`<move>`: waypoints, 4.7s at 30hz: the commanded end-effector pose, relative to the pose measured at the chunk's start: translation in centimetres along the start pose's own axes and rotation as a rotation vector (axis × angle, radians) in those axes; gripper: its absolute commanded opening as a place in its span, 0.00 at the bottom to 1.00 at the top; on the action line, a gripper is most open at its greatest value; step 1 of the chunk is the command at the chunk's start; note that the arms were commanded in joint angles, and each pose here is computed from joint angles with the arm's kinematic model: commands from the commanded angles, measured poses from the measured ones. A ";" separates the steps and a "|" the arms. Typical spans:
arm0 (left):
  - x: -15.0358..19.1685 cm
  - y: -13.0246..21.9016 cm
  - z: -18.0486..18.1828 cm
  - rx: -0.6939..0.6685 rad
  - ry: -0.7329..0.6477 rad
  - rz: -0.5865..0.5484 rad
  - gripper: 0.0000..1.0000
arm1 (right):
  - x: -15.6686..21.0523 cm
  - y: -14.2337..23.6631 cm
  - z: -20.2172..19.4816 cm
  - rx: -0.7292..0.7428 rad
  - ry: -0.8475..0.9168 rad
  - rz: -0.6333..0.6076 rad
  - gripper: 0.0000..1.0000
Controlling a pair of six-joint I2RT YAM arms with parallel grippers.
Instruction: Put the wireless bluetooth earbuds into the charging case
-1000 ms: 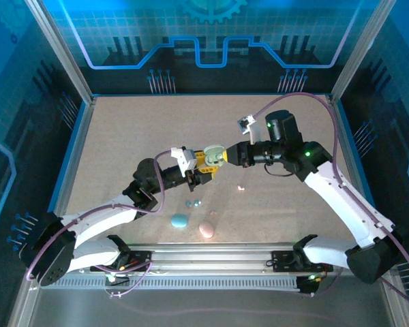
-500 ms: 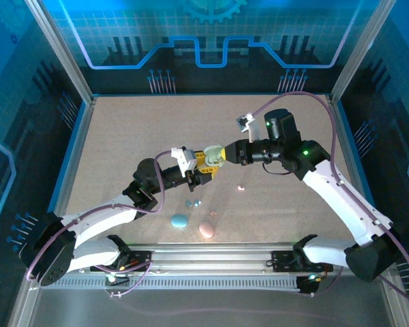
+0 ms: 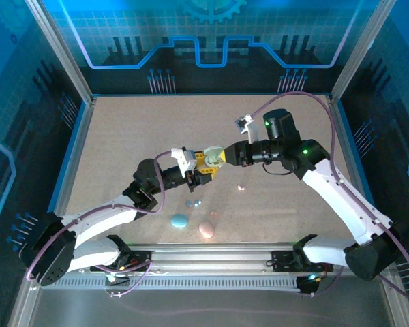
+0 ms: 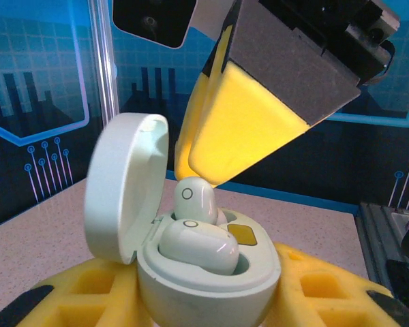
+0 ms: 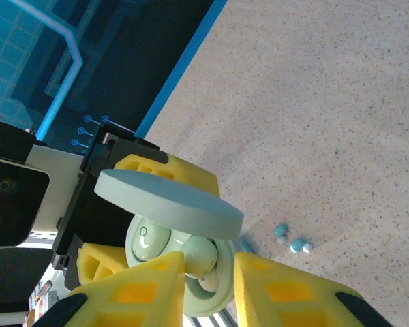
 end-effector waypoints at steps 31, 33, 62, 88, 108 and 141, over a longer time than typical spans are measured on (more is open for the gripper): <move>-1.3 0.3 -0.9 0.044 -0.063 -0.057 0.34 | -2.1 3.1 1.4 0.101 0.059 -0.160 0.38; -1.3 0.2 -1.0 0.051 -0.062 -0.055 0.34 | -3.0 3.3 1.5 0.102 0.055 -0.184 0.41; -2.0 0.0 -1.0 0.051 -0.067 -0.066 0.34 | -0.6 0.4 0.6 -0.033 -0.042 0.025 0.56; -2.0 -0.6 -1.1 0.080 -0.052 -0.056 0.36 | 0.6 -1.7 -1.0 -0.417 -0.246 -0.003 0.23; -0.4 1.2 1.2 -0.190 -0.012 0.019 0.67 | 1.0 -2.7 -11.7 0.076 -0.387 -0.171 0.16; -3.2 6.4 6.0 -0.633 0.383 0.020 0.99 | 5.5 -16.2 -26.6 0.296 -0.607 0.180 0.35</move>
Point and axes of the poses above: each hand's point on the last joint's axis, 136 mm out from that joint toward the fingers, its own y axis back along the fingers, its own z axis along the line the jaws close on, x = y × z, the point moved 6 cm from there along y, back along the fingers, and after that the axes turned 10 degrees about y, right-handed, at the moved point
